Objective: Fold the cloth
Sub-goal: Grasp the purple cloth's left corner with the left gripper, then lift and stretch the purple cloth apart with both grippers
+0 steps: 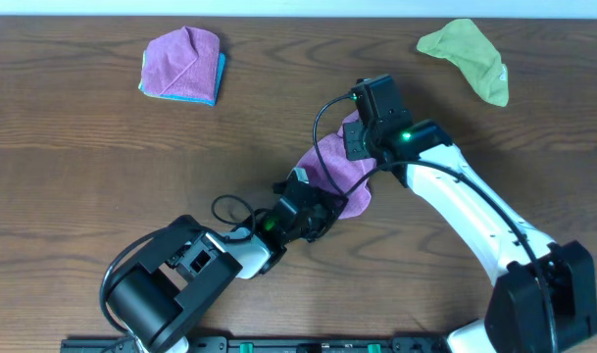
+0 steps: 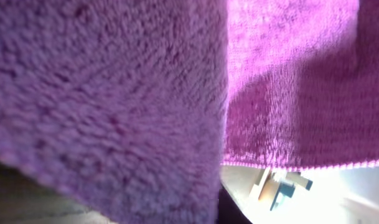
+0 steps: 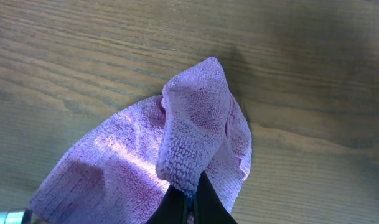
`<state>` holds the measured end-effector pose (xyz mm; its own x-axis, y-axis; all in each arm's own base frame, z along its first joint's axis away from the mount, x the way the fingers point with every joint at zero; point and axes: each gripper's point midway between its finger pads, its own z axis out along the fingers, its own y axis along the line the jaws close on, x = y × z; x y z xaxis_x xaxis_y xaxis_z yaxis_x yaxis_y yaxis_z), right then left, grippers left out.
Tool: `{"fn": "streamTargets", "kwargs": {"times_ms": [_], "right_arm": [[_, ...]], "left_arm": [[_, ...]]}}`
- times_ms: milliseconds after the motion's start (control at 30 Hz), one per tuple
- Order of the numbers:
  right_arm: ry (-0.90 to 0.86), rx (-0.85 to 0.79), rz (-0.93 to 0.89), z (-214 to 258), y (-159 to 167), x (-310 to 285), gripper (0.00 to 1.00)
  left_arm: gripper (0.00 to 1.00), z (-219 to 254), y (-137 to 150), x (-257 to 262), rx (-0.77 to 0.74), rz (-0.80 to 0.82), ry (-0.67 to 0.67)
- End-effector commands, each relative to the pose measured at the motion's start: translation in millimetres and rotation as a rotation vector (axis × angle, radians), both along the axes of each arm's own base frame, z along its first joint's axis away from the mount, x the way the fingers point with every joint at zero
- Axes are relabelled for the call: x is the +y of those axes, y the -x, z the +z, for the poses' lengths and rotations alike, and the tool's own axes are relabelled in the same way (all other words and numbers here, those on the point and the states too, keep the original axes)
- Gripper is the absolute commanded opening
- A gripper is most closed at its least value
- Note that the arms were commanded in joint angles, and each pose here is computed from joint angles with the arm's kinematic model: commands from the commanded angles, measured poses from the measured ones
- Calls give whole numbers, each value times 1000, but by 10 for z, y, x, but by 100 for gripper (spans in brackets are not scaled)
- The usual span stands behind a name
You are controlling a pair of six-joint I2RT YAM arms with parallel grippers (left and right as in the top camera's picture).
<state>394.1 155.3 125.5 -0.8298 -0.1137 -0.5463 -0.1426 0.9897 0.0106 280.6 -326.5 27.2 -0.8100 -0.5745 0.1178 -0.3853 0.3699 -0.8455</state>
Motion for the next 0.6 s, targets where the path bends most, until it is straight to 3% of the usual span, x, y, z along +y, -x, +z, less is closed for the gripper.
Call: {"fn": "streamTargets", "kwargs": {"times_ms": [0,233,567], "right_arm": [[-25,-38,-26,172,-63,-43,1],[1,-24,-37,144,-31,-98,1],[7,-44,-60,260,3,-156,1]], "left_arm": [[6,17,66,-86,8,-56,24],[6,271,74,-140,0,-152,138],[6,715,-316,350,-73,-168,243]]}}
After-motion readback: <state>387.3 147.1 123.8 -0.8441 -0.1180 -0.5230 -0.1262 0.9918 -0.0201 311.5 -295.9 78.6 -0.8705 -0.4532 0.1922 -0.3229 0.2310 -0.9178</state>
